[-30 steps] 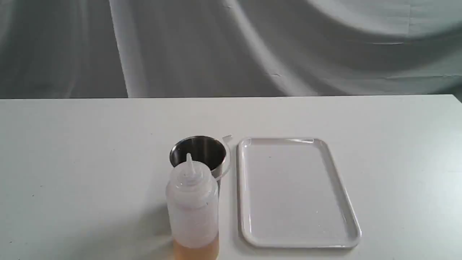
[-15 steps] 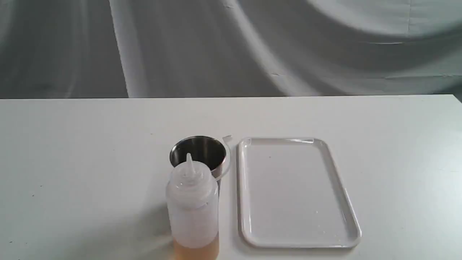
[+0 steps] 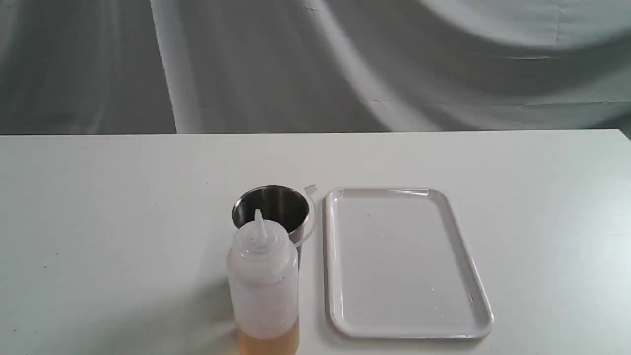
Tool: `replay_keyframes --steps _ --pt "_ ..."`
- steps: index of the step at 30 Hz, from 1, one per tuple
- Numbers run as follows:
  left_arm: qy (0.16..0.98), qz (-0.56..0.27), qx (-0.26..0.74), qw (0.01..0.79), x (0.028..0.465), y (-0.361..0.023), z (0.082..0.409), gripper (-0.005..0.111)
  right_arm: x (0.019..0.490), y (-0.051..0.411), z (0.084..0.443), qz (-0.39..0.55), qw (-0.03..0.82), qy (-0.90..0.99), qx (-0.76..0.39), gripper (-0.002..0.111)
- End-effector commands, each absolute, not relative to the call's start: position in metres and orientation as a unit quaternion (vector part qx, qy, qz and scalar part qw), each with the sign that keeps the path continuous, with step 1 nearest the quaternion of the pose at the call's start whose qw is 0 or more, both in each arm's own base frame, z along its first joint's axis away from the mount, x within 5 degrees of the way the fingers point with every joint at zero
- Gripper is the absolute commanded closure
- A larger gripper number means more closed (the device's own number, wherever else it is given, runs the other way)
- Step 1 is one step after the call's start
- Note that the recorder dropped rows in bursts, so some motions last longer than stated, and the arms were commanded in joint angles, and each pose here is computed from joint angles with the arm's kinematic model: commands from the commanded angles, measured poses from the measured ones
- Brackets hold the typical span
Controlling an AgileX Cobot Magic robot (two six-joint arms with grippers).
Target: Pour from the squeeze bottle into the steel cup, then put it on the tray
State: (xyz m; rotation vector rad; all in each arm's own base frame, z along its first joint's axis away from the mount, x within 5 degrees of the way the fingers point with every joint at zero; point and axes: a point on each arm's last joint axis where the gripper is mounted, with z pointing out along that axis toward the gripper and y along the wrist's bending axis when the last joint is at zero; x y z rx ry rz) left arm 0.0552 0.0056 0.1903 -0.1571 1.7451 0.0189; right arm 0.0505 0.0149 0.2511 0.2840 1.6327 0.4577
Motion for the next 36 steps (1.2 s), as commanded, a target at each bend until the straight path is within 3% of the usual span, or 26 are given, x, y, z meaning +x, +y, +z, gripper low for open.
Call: replay_keyframes --steps 1,8,13,20,29,36 --pt "0.768 0.004 -0.069 0.637 0.056 0.005 0.188 0.098 0.061 0.022 0.278 0.167 0.6 0.781 0.038 0.108" --pt "0.768 0.004 -0.069 0.637 0.056 0.005 0.188 0.098 0.123 0.026 0.329 0.149 0.508 0.845 -0.071 0.108" --pt "0.768 0.004 -0.069 0.637 0.056 0.005 0.188 0.098 0.178 0.06 0.349 0.181 0.476 0.84 -0.186 0.108" --pt "0.768 0.004 -0.069 0.637 0.056 0.005 0.188 0.098 0.218 0.113 0.324 0.134 0.459 0.823 -0.306 0.108" --pt "0.768 0.004 -0.069 0.637 0.056 0.005 0.188 0.098 0.221 0.149 0.305 0.139 0.537 0.777 -0.296 0.108" --pt "0.768 0.004 -0.069 0.637 0.056 0.005 0.188 0.098 0.201 0.145 0.255 0.132 0.545 0.789 -0.252 0.108"
